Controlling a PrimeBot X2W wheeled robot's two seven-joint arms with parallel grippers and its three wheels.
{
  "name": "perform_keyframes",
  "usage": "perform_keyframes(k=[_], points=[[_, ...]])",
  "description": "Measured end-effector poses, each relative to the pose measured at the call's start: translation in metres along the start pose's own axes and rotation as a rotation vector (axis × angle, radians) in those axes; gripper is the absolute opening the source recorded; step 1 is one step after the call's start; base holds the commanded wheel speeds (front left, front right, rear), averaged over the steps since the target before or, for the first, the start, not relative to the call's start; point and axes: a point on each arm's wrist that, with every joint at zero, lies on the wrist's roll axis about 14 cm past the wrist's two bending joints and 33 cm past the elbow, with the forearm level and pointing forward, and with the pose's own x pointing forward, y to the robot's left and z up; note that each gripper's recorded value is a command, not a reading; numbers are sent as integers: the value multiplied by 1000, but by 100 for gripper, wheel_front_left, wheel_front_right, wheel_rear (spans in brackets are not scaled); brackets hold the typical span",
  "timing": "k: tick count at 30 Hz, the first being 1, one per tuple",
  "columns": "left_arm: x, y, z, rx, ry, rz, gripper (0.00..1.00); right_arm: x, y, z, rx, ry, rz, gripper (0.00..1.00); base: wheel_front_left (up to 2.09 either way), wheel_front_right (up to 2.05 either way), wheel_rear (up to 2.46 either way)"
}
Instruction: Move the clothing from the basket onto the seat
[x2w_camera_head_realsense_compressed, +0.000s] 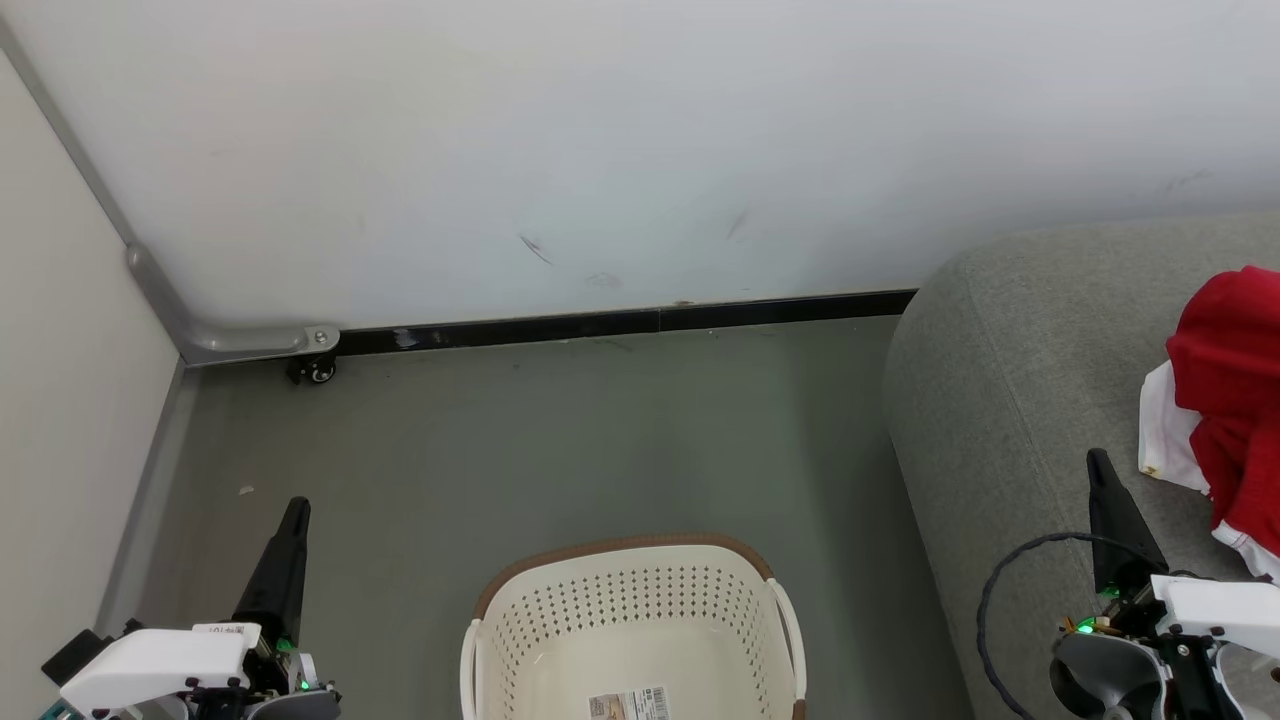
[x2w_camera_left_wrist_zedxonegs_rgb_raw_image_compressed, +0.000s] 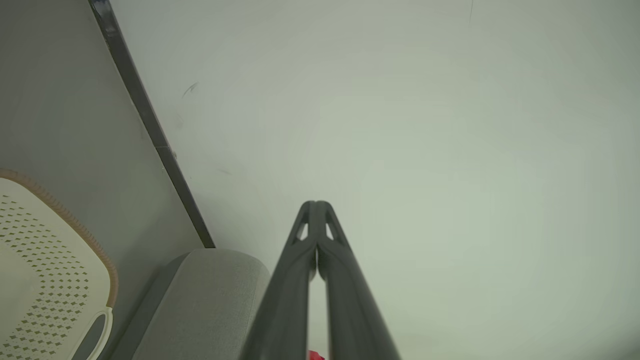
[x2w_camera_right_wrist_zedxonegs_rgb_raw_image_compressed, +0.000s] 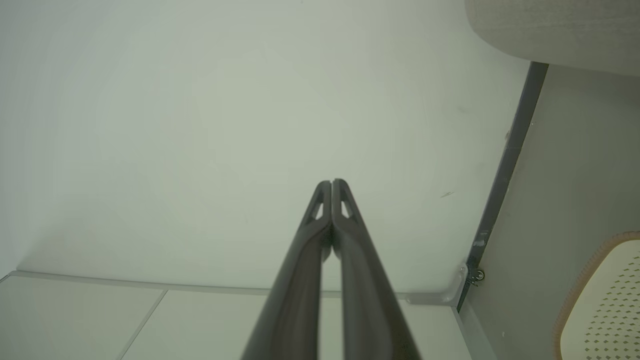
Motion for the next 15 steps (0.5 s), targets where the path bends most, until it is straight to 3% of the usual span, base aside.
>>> perform_keyframes(k=[15], points=[[1,-6,-1,-2,2,-19,0,0,0,0,0,0,0,0,0,0,0]])
